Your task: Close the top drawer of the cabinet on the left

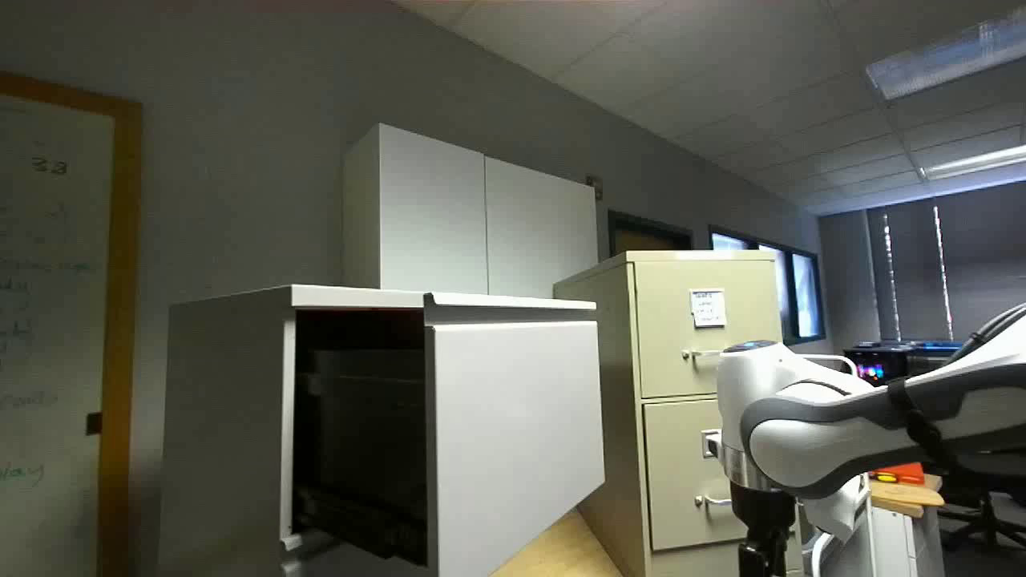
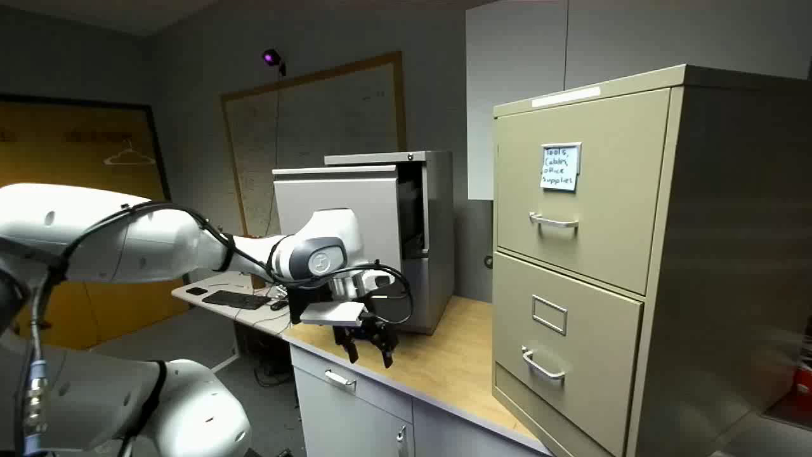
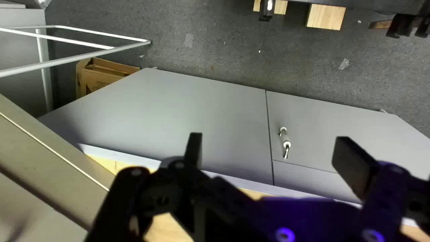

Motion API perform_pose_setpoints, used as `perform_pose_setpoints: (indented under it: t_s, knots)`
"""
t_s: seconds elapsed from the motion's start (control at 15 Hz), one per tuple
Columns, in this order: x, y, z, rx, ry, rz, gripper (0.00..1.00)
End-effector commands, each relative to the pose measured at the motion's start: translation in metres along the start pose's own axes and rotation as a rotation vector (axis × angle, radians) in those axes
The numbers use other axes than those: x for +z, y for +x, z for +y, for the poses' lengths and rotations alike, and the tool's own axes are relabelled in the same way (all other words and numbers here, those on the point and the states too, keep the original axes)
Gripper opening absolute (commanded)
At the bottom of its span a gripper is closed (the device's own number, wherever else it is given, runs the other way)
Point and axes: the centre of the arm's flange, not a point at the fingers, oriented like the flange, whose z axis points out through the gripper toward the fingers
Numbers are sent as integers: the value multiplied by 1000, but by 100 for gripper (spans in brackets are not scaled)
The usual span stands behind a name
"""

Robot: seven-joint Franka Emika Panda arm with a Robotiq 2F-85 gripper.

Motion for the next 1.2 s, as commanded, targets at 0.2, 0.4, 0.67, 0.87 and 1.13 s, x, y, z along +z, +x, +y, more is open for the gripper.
perform_pose_setpoints:
  t_s: [0.2,0.4,0.67,0.87,1.13]
  knots:
    - [0,0,0,0,0,0,100]
    - [0,0,0,0,0,0,100]
    - [0,0,0,0,0,0,100]
    - [0,0,0,0,0,0,100]
    - [-3,1,0,3,-3,7,100]
